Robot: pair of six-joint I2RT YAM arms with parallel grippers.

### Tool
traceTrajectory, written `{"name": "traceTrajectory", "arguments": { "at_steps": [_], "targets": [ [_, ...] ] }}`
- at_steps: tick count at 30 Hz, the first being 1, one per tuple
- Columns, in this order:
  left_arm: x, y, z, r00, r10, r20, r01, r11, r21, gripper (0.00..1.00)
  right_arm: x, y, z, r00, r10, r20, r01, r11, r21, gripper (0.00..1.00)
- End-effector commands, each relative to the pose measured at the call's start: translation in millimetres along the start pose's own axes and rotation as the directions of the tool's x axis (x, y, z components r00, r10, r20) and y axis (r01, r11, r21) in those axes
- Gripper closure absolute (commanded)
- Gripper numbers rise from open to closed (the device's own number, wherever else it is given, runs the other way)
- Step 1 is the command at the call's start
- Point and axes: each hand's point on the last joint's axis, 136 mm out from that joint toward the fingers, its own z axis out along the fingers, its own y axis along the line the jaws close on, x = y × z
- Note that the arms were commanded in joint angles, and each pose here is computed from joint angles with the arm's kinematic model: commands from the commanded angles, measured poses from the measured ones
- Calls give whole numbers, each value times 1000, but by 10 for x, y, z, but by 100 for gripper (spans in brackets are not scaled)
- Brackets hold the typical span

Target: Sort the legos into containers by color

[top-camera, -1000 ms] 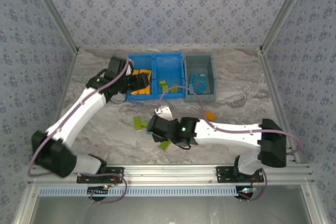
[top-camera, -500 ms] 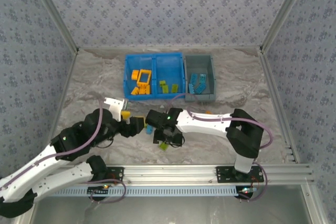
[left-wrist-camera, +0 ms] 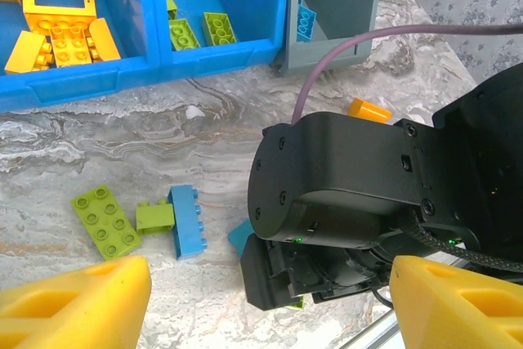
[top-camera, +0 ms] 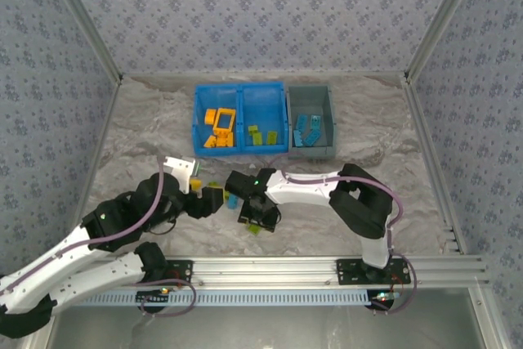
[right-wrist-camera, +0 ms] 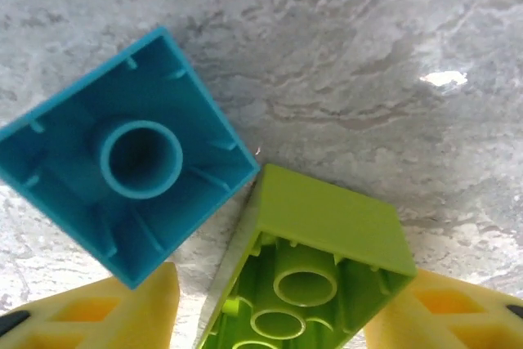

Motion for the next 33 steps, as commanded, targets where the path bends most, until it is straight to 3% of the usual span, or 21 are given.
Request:
{"name": "traceTrajectory", "arguments": {
  "at_steps": [1,5,9,15,21,26,33],
  "targets": [
    [8,9,-16,1000,-6,1,6,1000,-5,24,-19,-142,8,999,45,26,-46,998,40,50],
    [5,-12,0,1000,-14,5,14,1000,7,24,-118,-234,-75,995,54,81,-58,997,53,76],
    [-43,-72,-10,1000,-23,15,23,999,27,24,-284,-368,-299,982,57,182,-71,995,73,82],
    [-329,-328,-22,998,-40,58,35,996,87,24,-706,-611,-1169,890,-38,454,-5,996,91,83],
    [-668,-401,24,986,-72,149,67,997,42,25,-1329,-79,-1658,811,-208,548,191,978,88,81],
    [-844,-369,59,968,-113,223,115,993,4,25,-2007,251,-1634,788,-272,552,202,962,186,81],
    [-790,-376,125,971,-128,204,131,991,-1,26,-2672,411,-1234,812,-277,513,171,954,244,80]
  ]
}}
